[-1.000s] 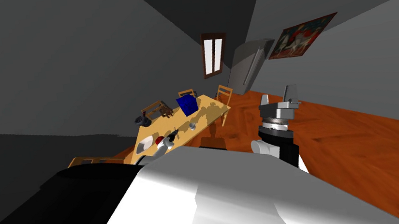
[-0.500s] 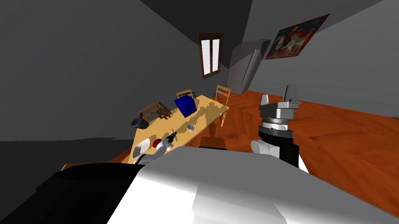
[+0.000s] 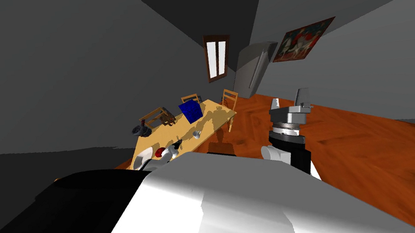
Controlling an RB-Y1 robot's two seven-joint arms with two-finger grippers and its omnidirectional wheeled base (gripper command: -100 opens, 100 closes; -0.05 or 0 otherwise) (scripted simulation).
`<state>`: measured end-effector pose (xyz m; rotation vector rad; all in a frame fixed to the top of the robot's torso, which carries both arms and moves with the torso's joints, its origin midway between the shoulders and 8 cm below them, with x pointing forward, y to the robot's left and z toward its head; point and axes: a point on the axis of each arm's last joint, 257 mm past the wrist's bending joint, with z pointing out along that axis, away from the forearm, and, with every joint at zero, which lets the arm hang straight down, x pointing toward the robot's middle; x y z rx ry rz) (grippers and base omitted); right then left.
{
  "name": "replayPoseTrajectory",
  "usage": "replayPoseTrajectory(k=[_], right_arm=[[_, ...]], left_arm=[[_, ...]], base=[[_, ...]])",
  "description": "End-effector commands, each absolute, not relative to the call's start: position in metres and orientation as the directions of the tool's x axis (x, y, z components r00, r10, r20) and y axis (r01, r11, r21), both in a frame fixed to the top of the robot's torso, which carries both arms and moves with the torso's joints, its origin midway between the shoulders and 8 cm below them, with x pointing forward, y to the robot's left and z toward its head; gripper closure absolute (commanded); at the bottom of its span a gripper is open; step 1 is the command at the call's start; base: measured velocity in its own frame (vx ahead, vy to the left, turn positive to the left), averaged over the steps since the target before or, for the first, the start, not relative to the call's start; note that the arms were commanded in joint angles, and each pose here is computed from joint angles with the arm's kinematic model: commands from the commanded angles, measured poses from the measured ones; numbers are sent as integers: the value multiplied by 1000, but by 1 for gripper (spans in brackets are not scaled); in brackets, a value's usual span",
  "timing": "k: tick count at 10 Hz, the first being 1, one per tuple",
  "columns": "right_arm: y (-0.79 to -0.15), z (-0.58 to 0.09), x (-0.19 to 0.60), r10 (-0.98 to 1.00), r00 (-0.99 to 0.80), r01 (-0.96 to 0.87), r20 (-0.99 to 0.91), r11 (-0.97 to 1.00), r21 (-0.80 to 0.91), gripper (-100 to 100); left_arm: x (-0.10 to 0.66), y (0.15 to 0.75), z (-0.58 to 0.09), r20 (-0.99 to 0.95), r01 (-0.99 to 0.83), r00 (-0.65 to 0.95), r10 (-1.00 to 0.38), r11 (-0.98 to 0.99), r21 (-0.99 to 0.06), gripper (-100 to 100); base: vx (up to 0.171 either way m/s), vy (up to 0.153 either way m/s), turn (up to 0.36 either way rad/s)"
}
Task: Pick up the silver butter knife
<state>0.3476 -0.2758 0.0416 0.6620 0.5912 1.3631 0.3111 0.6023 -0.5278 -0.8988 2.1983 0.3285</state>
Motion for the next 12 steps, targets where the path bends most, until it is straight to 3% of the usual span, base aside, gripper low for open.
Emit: replayPoseTrajectory(k=[1, 5, 6, 7, 12], right_arm=[[-276, 42, 348, 993, 119, -681, -3, 84, 728, 0], [-276, 42, 348, 993, 119, -681, -3, 84, 728, 0], [-276, 42, 348, 993, 119, -681, -3, 84, 728, 0], [-276, 42, 348, 993, 119, -681, -3, 84, 728, 0], [-276, 42, 348, 993, 119, -681, -3, 84, 728, 0]], left_arm=[[303, 607, -532, -702, -699, -501, -507, 715, -18, -100], [297, 609, -535, -695, -707, -506, -511, 708, -6, -100], [296, 609, -536, -694, -706, -507, -511, 708, -5, 0], [307, 589, -541, -692, -698, -514, -507, 716, -6, -100], [317, 570, -546, -691, -691, -519, -502, 723, -7, -100]], base=[[17, -14, -32], [14, -7, -16], [0, 0, 0], [-4, 68, 75], [-8, 64, 17]])
